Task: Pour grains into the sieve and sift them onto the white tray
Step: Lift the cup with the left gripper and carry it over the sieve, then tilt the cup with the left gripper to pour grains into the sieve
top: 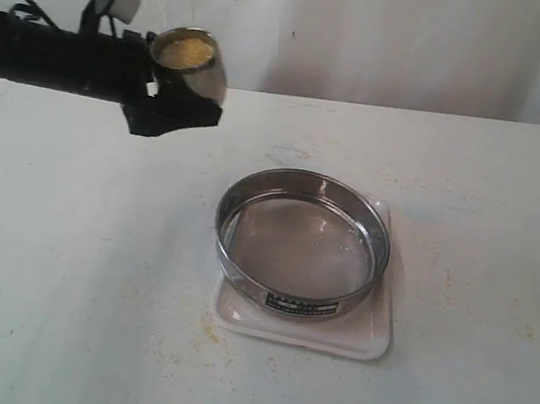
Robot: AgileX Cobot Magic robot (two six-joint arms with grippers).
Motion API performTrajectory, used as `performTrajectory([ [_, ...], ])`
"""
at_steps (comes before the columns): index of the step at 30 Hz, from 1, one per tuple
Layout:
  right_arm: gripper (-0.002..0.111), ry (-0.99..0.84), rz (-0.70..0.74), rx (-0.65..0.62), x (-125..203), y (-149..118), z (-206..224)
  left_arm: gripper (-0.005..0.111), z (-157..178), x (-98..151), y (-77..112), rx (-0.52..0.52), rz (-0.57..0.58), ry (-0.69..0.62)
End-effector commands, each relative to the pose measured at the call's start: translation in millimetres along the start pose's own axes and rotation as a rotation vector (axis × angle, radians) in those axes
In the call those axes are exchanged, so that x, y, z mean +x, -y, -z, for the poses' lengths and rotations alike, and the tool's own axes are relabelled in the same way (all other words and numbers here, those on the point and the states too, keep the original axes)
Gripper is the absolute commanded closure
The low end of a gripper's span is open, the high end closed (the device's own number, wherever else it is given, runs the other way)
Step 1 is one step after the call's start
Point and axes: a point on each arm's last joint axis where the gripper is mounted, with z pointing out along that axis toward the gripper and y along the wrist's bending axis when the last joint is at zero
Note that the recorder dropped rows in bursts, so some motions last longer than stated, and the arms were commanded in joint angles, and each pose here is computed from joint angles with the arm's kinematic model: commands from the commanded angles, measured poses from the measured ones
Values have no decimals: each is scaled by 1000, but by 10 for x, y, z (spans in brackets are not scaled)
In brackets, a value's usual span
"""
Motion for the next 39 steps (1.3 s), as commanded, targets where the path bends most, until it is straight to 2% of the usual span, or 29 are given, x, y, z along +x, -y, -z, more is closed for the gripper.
performTrajectory([
  [1,108,7,8,0,1,1,0,107,-351,-265,312,52,-66,10],
  [7,108,7,8,0,1,1,0,107,-730,-269,562,11,-151,-118],
  [17,108,7,8,0,1,1,0,107,-1118,-219,805,-106,-361,-268],
  [30,108,7,8,0,1,1,0,107,-1151,-6,633,-299,-384,-423],
  [39,108,7,8,0,1,1,0,107,-1154,21,651,-248,-643,-515],
])
